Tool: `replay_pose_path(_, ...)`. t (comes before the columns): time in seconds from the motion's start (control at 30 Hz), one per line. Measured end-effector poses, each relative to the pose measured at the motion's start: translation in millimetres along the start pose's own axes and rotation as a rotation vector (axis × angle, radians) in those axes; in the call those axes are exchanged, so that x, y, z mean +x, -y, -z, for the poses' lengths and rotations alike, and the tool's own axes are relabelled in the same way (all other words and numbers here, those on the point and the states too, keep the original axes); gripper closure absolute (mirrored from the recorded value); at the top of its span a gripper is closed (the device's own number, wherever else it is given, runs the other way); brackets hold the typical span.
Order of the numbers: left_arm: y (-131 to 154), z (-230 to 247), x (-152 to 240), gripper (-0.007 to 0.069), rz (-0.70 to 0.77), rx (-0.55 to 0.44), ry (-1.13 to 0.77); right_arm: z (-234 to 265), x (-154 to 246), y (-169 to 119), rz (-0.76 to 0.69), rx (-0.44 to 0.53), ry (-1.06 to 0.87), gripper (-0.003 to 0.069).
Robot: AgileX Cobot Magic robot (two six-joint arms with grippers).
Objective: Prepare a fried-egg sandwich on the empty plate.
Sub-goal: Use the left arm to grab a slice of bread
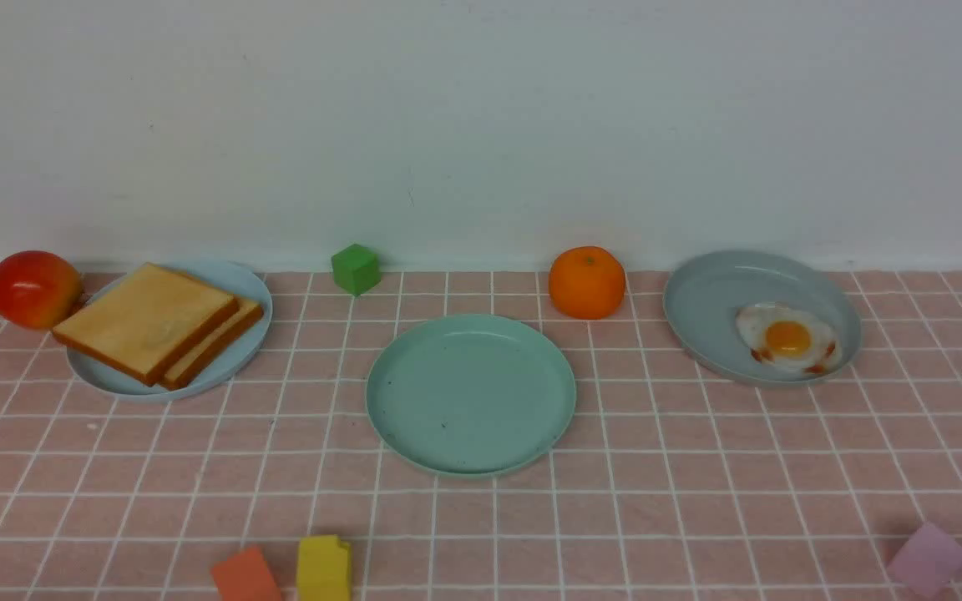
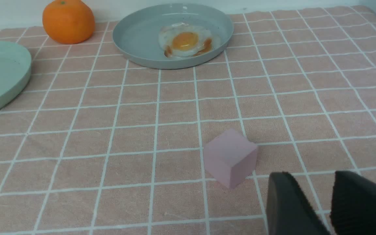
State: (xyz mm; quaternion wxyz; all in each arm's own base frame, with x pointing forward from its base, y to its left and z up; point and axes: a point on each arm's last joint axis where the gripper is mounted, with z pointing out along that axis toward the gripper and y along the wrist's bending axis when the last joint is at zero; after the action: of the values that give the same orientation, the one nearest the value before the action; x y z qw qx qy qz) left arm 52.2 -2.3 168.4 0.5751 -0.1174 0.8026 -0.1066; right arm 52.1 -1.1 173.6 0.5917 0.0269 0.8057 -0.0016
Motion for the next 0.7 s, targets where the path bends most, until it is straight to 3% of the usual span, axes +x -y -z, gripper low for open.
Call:
replay_pose_path(0.57, 0.1, 0.0, -0.3, 0.0388, -0.001, 0.002, 0.002, 0.0, 0.0, 0.0, 0.0, 0.0, 0.0, 0.0421)
replay_pose_path(0.7, 4.8, 0.3, -7.2, 0.0388, 0.144, 0.059, 0.075, 0.0, 0.0, 0.0, 0.0, 0.0, 0.0, 0.0421)
